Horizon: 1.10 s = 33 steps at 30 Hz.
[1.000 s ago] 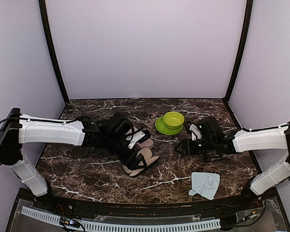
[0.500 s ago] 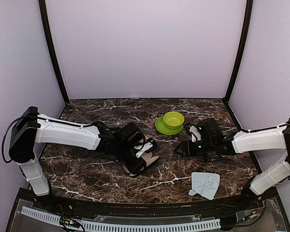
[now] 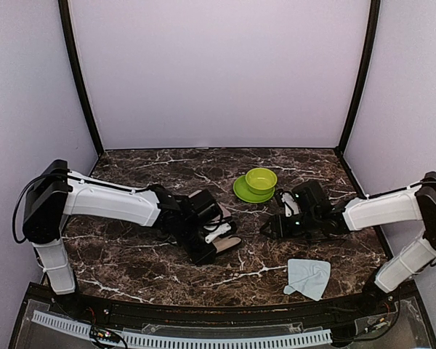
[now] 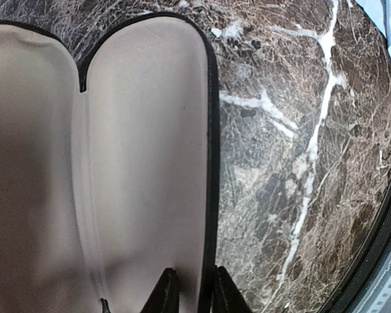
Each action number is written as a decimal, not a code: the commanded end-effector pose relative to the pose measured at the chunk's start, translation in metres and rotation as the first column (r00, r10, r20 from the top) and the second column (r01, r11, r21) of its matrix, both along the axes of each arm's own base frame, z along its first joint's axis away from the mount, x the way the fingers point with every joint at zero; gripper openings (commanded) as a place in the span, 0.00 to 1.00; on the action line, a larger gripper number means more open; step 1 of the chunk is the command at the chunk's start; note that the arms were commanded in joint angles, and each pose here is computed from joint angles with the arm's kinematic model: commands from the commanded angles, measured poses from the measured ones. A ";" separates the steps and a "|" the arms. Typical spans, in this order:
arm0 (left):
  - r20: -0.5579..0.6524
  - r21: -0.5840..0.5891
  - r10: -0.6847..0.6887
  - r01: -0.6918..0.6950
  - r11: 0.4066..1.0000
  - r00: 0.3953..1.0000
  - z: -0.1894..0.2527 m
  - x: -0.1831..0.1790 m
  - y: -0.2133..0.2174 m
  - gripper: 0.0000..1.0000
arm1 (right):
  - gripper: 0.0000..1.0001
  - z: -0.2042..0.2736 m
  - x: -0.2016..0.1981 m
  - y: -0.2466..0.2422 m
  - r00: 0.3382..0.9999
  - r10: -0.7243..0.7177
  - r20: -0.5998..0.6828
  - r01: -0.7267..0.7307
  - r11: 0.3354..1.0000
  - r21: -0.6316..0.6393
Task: Organize the sunglasses
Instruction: Place the opened sunglasses case at the center of the board, then move the opened sunglasses case to the center of the board.
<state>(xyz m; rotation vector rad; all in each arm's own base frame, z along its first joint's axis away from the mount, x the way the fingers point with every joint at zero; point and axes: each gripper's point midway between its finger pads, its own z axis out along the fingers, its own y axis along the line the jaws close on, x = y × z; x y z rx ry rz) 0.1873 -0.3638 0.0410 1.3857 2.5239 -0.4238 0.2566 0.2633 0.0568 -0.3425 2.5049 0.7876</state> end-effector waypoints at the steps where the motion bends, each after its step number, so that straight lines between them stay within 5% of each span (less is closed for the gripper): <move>1: 0.067 0.063 -0.012 0.008 0.998 0.998 0.001 0.011 0.007 0.19 | 0.58 0.005 0.004 0.006 1.000 0.006 0.017 -0.007 1.000 0.030; 18: 0.313 0.175 -0.188 0.138 0.975 0.931 -0.005 0.047 0.013 0.19 | 0.58 -0.004 0.002 0.005 1.000 0.005 0.005 -0.005 0.999 0.032; 26: 0.329 0.277 -0.265 0.176 0.945 0.906 -0.027 0.057 0.017 0.20 | 0.58 -0.004 0.002 0.007 1.000 0.011 0.006 -0.011 0.999 0.035; 33: 0.300 0.242 -0.256 0.186 0.952 0.919 -0.031 0.046 0.014 0.23 | 0.58 -0.007 0.001 0.006 1.000 0.012 0.001 -0.012 0.999 0.032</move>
